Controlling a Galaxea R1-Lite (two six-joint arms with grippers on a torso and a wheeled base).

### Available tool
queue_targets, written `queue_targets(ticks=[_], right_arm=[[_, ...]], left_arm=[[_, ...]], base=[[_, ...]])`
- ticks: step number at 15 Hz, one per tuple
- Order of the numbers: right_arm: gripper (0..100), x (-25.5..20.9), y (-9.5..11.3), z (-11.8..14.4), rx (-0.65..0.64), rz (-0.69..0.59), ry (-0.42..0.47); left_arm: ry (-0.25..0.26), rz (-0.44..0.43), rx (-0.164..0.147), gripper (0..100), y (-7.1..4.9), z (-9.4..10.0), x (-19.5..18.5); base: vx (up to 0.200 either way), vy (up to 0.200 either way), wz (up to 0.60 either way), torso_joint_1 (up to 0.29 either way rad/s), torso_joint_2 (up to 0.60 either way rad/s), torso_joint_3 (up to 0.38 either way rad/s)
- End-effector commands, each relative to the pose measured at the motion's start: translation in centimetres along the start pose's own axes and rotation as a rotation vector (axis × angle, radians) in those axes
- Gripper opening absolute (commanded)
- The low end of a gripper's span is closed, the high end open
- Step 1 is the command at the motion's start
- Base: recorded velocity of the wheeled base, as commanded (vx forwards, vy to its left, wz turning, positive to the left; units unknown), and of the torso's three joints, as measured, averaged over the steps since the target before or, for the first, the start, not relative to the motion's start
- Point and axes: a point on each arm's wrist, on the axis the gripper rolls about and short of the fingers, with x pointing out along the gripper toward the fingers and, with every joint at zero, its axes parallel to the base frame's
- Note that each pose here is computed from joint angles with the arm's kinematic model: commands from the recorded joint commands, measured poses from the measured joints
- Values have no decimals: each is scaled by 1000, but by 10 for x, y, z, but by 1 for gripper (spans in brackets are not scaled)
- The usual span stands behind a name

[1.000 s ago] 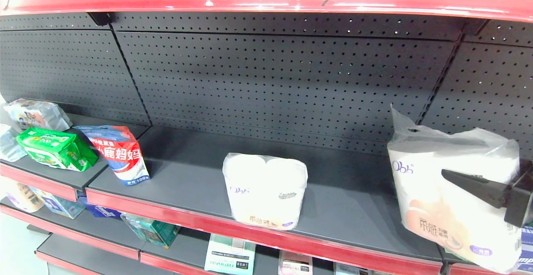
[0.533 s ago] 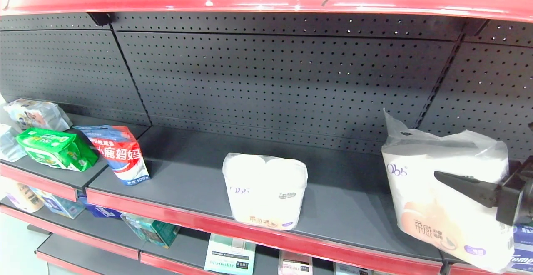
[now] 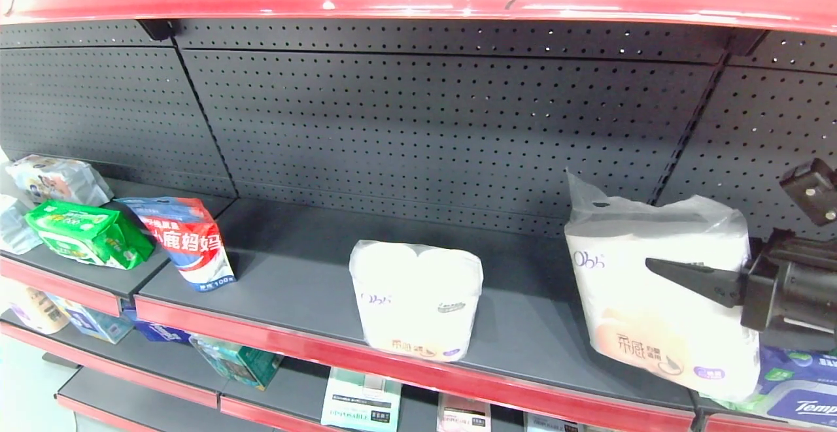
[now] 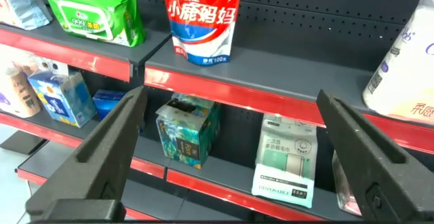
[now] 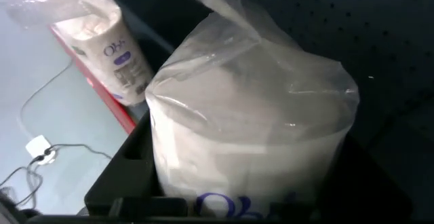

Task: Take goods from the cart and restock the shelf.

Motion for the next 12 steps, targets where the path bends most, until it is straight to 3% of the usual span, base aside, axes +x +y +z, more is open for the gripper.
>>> queue_targets(ticks=[1,4,12], right_arm=[[0,26,-16,3,1,33,-6],[0,57,-35,5,-28,104,-62],[0,117,-56,8,-52,300,-96]], left_arm=[[-1,1,0,100,0,0,0],[-1,1,0,100,0,0,0],[-1,1,0,100,0,0,0]], base=[[0,0,0,0,0,0],[0,0,0,0,0,0],[0,0,0,0,0,0]])
